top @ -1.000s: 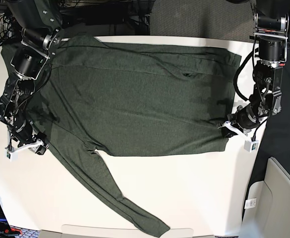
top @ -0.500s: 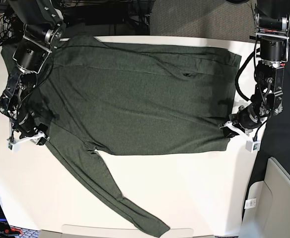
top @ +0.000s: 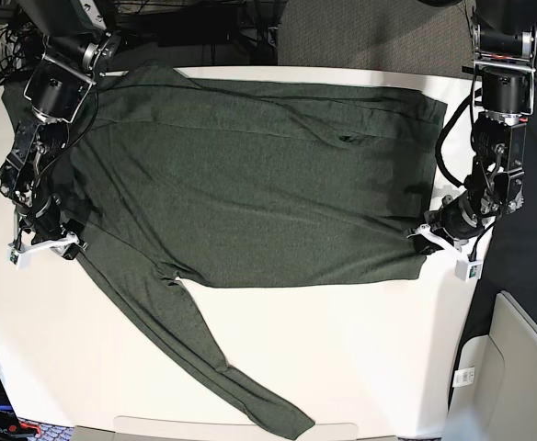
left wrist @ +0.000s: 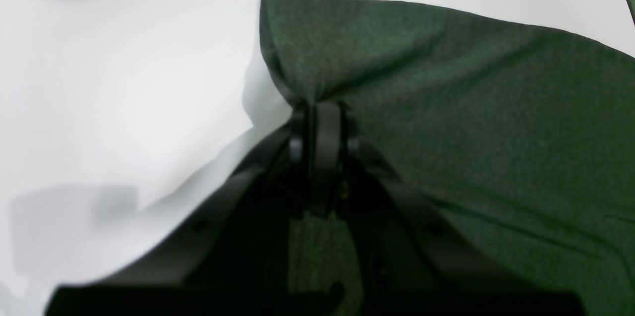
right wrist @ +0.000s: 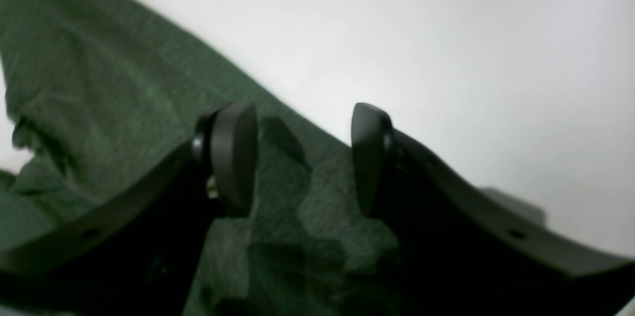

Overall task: Fold the T-shirt properly
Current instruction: 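Slide the right gripper along the shirt's side edge toward the sleeve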

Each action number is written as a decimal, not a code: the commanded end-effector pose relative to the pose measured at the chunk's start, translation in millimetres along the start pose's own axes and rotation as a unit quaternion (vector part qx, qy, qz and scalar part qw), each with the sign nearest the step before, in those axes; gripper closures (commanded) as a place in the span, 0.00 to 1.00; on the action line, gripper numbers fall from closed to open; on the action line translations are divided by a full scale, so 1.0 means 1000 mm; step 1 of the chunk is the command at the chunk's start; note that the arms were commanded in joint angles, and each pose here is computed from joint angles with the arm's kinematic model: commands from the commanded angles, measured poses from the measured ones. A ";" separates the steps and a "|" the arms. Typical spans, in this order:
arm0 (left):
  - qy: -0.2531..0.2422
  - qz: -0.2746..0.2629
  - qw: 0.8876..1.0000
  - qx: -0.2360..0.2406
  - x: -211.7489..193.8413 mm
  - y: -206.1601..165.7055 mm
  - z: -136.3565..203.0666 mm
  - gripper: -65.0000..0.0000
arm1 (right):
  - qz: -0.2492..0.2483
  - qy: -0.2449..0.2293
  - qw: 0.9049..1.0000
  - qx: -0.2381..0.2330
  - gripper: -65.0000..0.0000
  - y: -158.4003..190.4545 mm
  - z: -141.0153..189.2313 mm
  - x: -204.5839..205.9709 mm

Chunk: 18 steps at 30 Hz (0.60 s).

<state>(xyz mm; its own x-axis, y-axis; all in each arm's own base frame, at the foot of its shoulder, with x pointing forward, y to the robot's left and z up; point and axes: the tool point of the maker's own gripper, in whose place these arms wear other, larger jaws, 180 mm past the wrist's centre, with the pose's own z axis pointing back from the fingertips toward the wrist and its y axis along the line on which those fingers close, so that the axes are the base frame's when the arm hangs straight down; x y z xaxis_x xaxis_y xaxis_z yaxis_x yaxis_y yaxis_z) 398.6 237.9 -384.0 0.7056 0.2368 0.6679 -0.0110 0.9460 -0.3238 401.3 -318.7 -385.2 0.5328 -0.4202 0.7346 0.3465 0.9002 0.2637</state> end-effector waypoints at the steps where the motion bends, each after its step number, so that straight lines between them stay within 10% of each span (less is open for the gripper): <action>1: -0.030 -0.010 0.999 -0.002 0.026 0.000 0.006 1.00 | -0.002 -0.014 1.000 -0.007 0.52 -0.004 0.001 0.014; 6: -0.030 -0.010 0.999 -0.002 0.026 0.000 0.006 1.00 | -0.011 0.007 1.000 -0.004 0.57 -0.002 -0.005 0.002; 11: -0.030 -0.010 0.999 -0.002 0.026 0.000 0.006 1.00 | -0.014 0.009 1.000 -0.001 0.85 0.002 -0.006 -0.001; 18: -0.030 -0.010 0.999 -0.002 0.026 0.000 0.006 1.00 | -0.016 0.034 0.999 0.010 0.87 0.013 -0.008 -0.005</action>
<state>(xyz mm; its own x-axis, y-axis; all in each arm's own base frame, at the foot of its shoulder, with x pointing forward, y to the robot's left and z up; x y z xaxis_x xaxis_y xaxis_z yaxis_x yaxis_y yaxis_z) 398.4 237.9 -384.1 0.7059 0.2365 0.6677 -0.0111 0.9462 -0.3235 408.5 -304.8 -392.8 0.5587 -0.4654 0.6865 0.3548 0.8823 0.3094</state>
